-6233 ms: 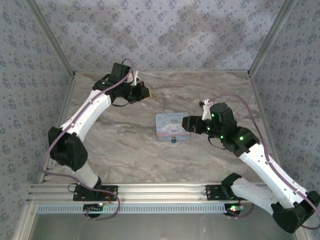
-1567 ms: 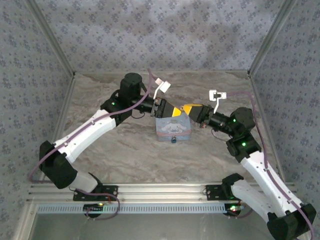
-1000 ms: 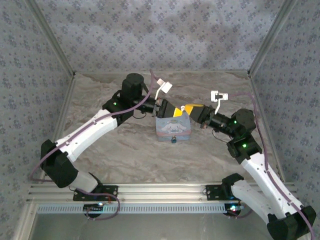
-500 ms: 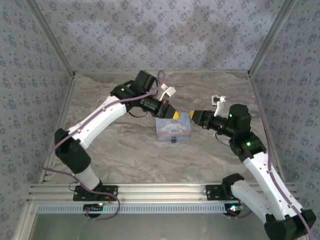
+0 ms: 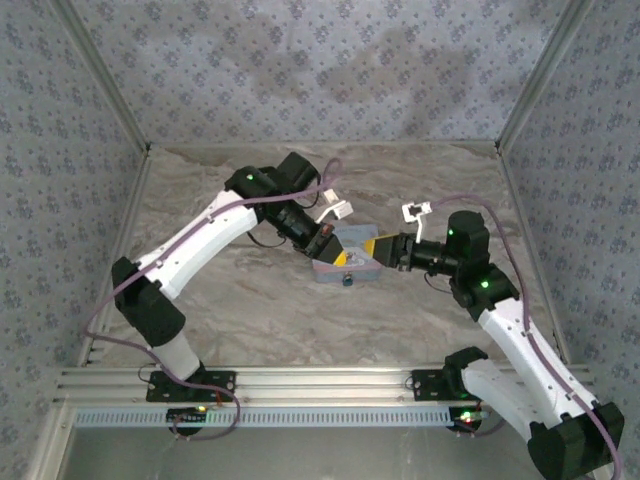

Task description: Unlock a padlock with a key

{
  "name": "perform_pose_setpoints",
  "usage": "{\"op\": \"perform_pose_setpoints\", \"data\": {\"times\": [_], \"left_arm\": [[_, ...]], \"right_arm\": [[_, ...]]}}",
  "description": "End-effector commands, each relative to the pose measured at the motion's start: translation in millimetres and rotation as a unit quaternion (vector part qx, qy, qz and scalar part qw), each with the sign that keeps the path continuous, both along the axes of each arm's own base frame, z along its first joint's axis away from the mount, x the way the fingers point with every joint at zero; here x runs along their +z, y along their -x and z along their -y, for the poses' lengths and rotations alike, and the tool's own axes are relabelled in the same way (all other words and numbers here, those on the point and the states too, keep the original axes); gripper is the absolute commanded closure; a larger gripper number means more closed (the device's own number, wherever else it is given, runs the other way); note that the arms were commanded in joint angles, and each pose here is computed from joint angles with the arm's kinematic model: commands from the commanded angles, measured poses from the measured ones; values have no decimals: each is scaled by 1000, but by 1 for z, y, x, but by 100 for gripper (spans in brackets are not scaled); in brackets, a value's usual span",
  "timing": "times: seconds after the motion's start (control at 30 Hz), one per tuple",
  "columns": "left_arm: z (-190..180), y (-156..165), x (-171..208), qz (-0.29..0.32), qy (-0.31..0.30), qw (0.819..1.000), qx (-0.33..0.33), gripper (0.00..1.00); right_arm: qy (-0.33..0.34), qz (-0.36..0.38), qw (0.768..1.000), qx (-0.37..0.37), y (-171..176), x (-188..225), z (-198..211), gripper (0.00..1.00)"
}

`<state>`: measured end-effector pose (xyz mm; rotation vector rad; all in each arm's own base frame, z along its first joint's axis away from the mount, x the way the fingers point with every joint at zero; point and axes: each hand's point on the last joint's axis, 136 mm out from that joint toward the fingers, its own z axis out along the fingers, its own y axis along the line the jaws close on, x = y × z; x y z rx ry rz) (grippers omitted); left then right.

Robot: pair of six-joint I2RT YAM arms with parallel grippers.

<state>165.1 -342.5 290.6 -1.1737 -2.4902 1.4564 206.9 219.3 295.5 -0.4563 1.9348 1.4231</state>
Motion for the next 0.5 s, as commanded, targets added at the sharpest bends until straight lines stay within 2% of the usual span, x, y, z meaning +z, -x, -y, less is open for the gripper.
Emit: {"op": "perform_pose_setpoints", "data": {"times": [0.0,0.33,0.47], "left_arm": [[-2,15,20,-7,36,999,-32,100],[3,21,24,-15,45,998,-44,100],[4,24,22,-18,41,998,-50,100]], "right_arm": [[-4,37,998,54,19,14,-12,47],[68,53,996,18,10,-1,-23,50],[80,58,995,-14,0,3,-20,58]]}}
